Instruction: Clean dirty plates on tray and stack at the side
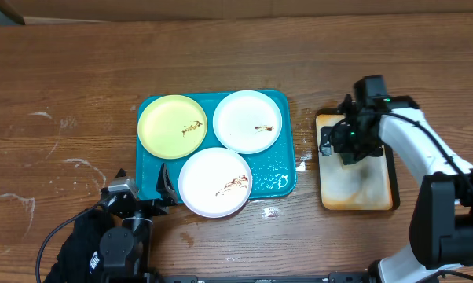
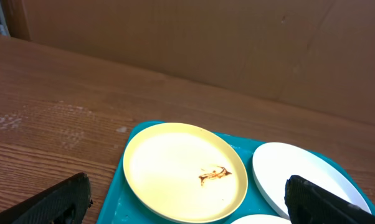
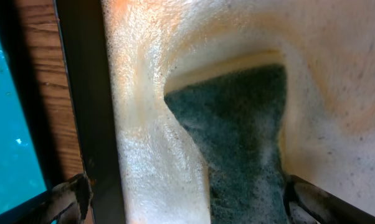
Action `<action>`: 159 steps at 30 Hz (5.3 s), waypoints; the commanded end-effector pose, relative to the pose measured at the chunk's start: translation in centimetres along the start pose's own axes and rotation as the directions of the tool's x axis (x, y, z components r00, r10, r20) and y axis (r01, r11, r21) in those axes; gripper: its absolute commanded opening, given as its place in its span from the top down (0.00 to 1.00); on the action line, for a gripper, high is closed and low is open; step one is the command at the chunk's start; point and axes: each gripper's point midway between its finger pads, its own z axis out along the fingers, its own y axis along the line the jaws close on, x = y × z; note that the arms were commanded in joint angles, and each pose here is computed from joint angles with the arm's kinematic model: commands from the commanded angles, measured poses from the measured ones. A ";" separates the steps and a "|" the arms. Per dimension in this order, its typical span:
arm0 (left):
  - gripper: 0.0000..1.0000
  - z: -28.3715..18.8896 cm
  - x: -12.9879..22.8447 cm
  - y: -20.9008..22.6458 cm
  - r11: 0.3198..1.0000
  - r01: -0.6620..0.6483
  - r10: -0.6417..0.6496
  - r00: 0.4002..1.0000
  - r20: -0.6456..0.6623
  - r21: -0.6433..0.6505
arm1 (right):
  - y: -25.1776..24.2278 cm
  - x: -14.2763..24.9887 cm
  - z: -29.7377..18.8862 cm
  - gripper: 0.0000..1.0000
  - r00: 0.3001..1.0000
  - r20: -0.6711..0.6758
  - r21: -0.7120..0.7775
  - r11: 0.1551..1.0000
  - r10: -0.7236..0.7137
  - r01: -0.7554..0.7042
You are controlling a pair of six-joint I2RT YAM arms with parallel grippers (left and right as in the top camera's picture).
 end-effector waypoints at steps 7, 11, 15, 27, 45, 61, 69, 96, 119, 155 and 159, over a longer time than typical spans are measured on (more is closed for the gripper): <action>0.00 0.0 0.2 0.0 1.000 -0.010 0.010 1.000 -0.001 0.007 | -4.3 -1.5 -1.1 0.00 0.981 0.094 0.214 0.958 0.172 -0.189; 0.00 0.0 0.2 0.0 1.000 -0.010 0.010 1.000 -0.001 0.007 | -4.2 -1.8 -1.1 0.00 0.982 0.101 0.208 0.962 0.158 -0.176; 0.00 0.0 0.2 0.0 1.000 -0.010 0.010 1.000 -0.001 0.007 | -3.1 -1.8 -0.9 0.00 0.993 0.081 0.160 0.982 0.090 -0.102; 0.00 0.0 0.3 -0.2 1.000 -0.010 0.010 1.000 -0.004 0.016 | -4.3 -2.6 -1.3 0.00 0.972 0.144 0.214 0.953 0.187 -0.215; 0.00 0.0 0.3 -0.3 1.000 -0.010 0.011 1.000 -0.006 0.026 | -2.3 -2.4 -0.6 0.00 0.985 0.069 0.089 0.985 -0.156 0.149; 0.00 0.0 0.3 -0.3 1.000 -0.011 0.011 1.000 -0.006 0.025 | -0.6 -0.6 0.6 0.07 0.994 -0.006 -0.138 0.984 -0.110 0.108; 0.00 0.0 0.3 -0.3 1.000 -0.010 0.011 1.000 -0.005 0.025 | 0.7 -0.6 0.4 0.13 0.999 -0.013 -0.213 0.976 -0.042 0.038; 0.00 0.0 0.3 -0.3 1.000 -0.011 0.011 1.000 -0.006 0.025 | -1.6 -3.0 0.8 0.20 0.997 0.074 -0.056 0.998 0.008 -0.004; 0.00 0.0 0.3 -0.3 1.000 -0.011 0.011 1.000 -0.006 0.025 | -1.0 -2.0 2.4 0.45 0.999 0.029 0.016 0.999 -0.035 0.034; 0.00 1.0 4.6 1.1 0.998 0.033 -0.044 0.977 -0.209 -0.057 | -1.5 -2.5 2.4 0.96 0.998 0.052 0.042 0.999 0.022 -0.024; 0.00 1.4 3.4 0.3 0.998 0.038 -0.051 0.959 -0.279 -0.054 | -1.6 -2.2 2.4 0.96 0.999 0.040 0.050 0.998 0.024 -0.026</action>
